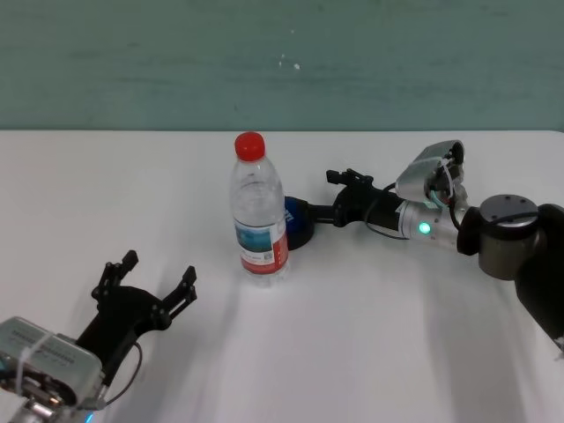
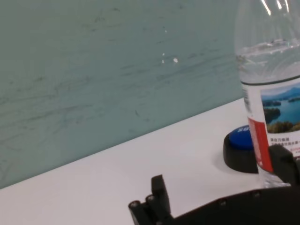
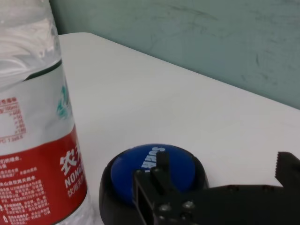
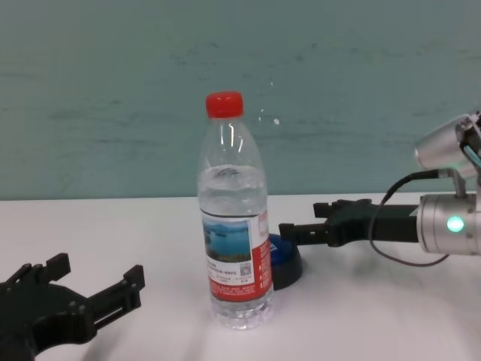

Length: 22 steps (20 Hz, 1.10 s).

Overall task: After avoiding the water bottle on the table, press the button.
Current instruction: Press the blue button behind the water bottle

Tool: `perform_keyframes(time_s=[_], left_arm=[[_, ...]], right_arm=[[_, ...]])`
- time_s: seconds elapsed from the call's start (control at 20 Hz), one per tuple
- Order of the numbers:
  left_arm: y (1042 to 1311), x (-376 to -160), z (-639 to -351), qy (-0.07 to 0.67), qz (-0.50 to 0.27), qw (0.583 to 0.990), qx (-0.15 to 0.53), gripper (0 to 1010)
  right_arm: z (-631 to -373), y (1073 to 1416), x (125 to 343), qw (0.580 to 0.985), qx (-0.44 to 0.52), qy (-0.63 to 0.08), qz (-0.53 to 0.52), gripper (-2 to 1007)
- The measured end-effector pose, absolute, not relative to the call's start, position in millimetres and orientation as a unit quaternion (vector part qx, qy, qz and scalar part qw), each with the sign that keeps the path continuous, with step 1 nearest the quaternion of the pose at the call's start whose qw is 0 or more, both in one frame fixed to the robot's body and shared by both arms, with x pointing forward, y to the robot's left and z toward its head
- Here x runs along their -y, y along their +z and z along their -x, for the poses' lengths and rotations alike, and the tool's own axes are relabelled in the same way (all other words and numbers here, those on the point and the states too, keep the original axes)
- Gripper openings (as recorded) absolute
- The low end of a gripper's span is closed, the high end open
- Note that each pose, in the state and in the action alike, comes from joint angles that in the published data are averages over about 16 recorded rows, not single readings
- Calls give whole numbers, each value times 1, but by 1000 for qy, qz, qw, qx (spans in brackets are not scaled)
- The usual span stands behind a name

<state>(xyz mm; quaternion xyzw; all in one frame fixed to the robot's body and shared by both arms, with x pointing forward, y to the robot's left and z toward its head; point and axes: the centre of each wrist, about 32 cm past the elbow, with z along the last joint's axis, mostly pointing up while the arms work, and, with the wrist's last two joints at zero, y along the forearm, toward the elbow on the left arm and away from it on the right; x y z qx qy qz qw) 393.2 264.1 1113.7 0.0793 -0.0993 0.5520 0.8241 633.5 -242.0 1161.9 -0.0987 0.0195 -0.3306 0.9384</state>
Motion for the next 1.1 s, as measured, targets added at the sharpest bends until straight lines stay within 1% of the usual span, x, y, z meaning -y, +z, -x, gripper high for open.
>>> perform_keyframes(time_s=[0.65,1.1], left_arm=[[1114,-264,-393,552,-79,824,99,1000],[1114,-264,-393,552,-79,824,99,1000]], right_arm=[[-646,1159,234,941,-23,-323,99,1004],[-649,1151,232,941,-33,-320,103,1004]])
